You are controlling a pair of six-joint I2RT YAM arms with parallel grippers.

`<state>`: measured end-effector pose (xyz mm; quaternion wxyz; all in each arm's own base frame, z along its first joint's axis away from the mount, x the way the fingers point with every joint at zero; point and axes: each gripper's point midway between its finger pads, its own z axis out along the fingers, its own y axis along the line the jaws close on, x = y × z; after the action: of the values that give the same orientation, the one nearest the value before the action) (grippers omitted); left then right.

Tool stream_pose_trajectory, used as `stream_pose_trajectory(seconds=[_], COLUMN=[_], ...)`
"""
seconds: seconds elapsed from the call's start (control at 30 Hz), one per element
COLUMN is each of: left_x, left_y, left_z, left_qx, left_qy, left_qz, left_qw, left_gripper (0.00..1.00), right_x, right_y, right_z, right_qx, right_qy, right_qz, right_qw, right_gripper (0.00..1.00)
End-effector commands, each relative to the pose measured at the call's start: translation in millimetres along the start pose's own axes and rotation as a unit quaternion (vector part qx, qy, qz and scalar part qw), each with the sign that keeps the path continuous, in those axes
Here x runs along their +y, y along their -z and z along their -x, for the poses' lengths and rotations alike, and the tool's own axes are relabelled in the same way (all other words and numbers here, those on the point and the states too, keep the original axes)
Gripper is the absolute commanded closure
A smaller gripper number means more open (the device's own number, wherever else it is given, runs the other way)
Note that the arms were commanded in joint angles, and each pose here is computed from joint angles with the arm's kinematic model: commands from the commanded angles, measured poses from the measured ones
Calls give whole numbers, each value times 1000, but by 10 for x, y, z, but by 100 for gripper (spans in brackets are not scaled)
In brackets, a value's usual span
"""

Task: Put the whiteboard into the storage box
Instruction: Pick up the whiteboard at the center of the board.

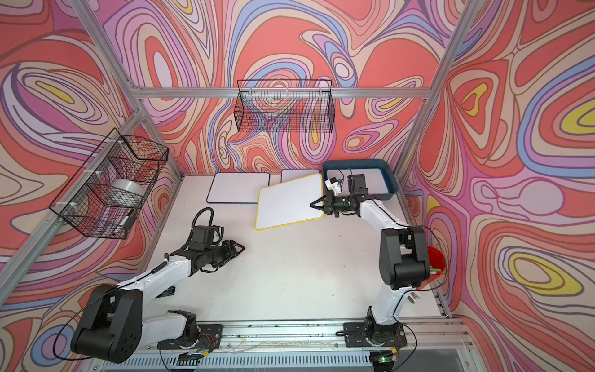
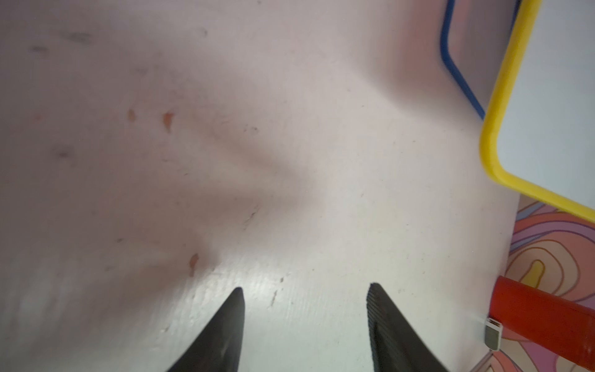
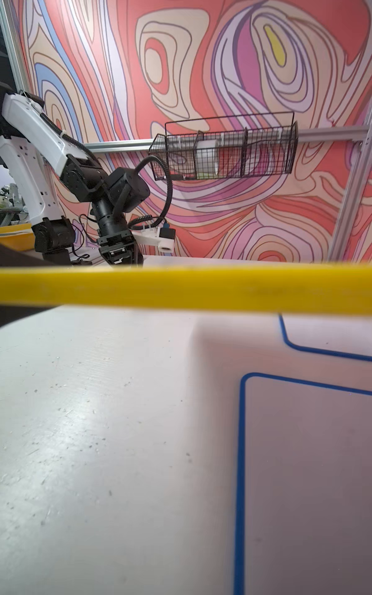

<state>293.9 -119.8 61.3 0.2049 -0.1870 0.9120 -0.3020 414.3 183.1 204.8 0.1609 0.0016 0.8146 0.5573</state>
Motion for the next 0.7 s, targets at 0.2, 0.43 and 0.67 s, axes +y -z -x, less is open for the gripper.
stream_pose_trajectory(seconds=[0.2, 0.43, 0.67], left_x=[-1069, -1185, -1075], left_y=[166, 330, 111], left_z=[659, 1088, 1096], left_qx=[28, 14, 47], left_qy=[-22, -27, -28], left_qz=[-219, -281, -263], left_qw=[975, 959, 963], left_gripper=[44, 46, 46], right_x=[390, 266, 313], right_y=[87, 27, 33], right_z=[54, 25, -28], right_qx=[3, 9, 22], right_qy=[56, 42, 34], right_qz=[63, 70, 92], right_qw=[996, 997, 995], right_gripper=[100, 100, 100])
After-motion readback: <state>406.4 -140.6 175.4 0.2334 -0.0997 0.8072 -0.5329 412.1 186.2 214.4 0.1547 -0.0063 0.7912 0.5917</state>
